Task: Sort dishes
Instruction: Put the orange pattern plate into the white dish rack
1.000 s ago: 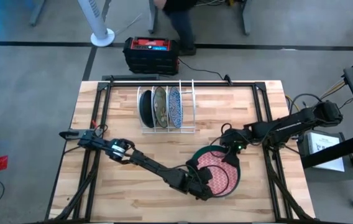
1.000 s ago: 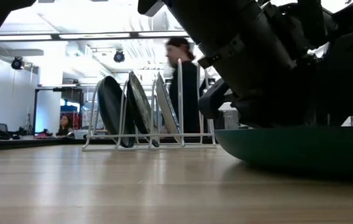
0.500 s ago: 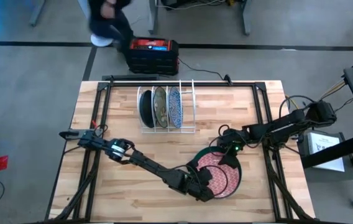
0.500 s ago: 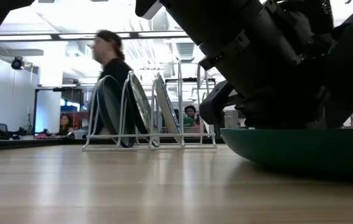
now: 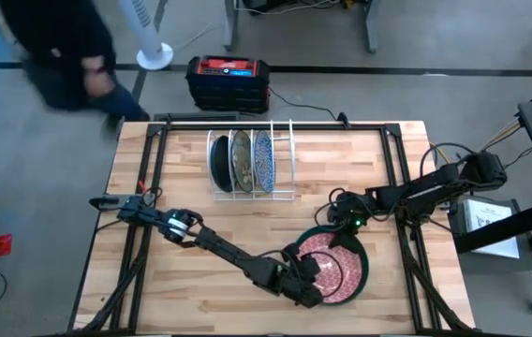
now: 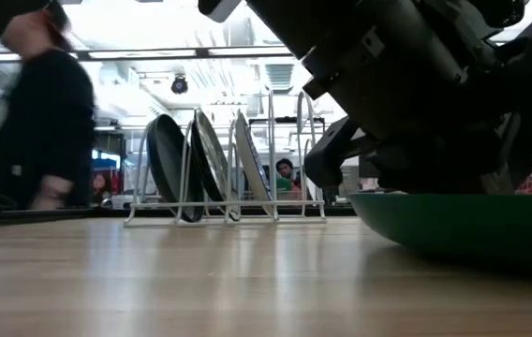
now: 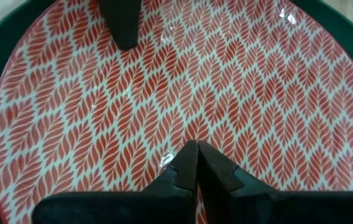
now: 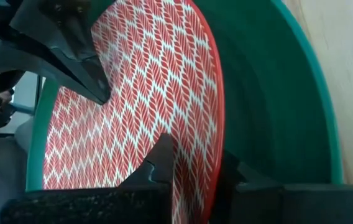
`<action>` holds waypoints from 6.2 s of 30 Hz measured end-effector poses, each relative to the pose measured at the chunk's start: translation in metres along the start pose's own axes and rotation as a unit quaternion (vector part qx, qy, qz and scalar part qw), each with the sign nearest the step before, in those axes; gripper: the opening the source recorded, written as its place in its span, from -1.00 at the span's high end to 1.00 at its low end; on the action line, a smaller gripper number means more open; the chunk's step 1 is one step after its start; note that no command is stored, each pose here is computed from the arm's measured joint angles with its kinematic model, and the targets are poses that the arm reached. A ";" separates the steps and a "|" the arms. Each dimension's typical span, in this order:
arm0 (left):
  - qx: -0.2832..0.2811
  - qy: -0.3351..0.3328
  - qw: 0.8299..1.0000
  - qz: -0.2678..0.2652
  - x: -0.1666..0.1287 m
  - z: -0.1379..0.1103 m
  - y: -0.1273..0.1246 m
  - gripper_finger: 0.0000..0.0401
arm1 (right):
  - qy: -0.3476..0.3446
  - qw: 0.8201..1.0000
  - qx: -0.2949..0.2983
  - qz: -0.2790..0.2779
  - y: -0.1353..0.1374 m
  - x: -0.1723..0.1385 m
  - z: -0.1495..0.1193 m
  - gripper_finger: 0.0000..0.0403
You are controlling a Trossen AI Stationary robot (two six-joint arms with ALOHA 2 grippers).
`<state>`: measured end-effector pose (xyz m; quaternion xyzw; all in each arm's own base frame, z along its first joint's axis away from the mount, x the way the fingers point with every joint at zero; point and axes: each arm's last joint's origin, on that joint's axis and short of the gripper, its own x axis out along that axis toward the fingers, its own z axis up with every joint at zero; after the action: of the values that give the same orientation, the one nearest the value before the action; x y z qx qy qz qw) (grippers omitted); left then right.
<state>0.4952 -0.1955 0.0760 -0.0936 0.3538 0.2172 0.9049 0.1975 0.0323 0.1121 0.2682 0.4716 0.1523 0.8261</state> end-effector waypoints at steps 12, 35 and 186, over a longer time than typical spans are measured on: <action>0.091 -0.075 0.992 0.051 -0.020 0.011 -0.007 1.00 | -0.049 0.997 -0.044 -0.037 0.009 -0.021 0.004 0.87; 0.080 -0.120 0.987 0.077 -0.066 0.056 0.002 1.00 | -0.043 0.988 -0.120 -0.091 0.015 -0.046 -0.008 0.90; -0.073 -0.332 0.907 0.250 -0.269 0.124 0.079 0.90 | -0.115 0.981 0.020 -0.155 0.025 -0.062 -0.012 0.98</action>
<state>0.3568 -0.1734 0.3485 0.0101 0.0283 0.4803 0.8766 0.1555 0.0253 0.1647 0.2241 0.4126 -0.0187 0.8827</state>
